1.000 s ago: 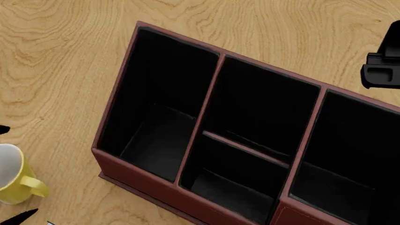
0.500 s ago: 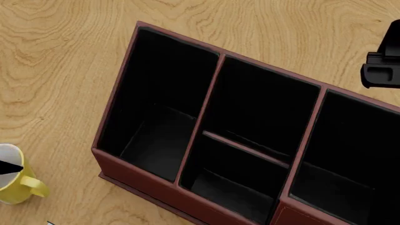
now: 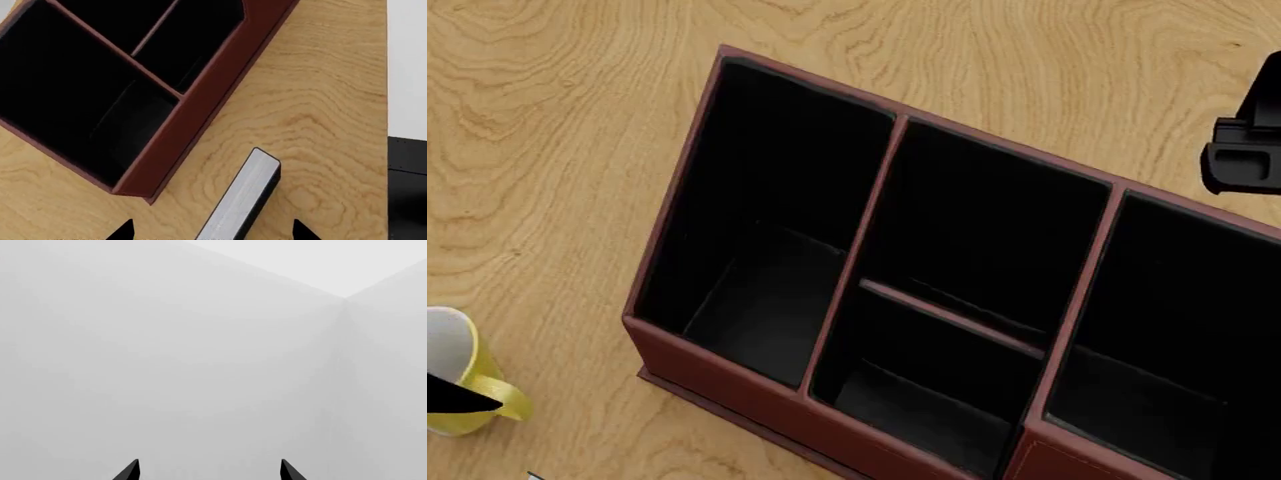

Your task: Pick up the book and place it in the back compartment of the caddy.

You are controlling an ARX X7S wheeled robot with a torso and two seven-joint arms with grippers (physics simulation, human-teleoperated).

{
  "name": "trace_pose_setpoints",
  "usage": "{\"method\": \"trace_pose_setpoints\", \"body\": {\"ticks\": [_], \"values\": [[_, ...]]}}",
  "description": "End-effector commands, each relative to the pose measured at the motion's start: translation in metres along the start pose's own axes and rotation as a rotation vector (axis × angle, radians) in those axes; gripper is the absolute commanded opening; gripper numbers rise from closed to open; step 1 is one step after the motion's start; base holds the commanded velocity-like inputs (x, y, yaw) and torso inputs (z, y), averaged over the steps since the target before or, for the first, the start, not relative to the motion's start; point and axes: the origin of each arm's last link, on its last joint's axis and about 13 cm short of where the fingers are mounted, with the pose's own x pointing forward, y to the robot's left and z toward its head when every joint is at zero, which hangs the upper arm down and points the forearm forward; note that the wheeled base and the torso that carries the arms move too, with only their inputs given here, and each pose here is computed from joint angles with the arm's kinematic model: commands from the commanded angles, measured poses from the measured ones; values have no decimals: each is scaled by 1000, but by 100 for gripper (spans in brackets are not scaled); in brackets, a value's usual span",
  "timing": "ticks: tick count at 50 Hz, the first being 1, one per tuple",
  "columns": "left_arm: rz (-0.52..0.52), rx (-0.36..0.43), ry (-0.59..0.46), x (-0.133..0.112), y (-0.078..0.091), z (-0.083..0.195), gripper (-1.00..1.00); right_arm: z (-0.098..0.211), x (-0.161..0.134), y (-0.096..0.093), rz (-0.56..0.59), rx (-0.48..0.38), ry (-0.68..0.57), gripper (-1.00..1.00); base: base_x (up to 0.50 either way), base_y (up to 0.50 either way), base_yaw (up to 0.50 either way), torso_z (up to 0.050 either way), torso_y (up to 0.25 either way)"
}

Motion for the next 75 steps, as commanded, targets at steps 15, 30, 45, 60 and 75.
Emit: {"method": "trace_pose_setpoints", "body": {"ticks": [15,30,45,60,75], "values": [[-53,23,39,25,8,-8,100,0,0,-1,-3,-4,2,100,0,0,0,0,0],[-90,25,53,38,12,-10,100,-3,2,0,-3,-4,6,100,0,0,0,0,0],[-128,43,72,49,12,-17,100,-4,1,-1,-7,-6,9,100,0,0,0,0,0],[-153,52,80,61,15,-22,100,-5,0,-2,-8,-8,11,100,0,0,0,0,0],[-179,65,84,75,19,-23,100,-5,0,-3,-12,-11,12,100,0,0,0,0,0]]}}
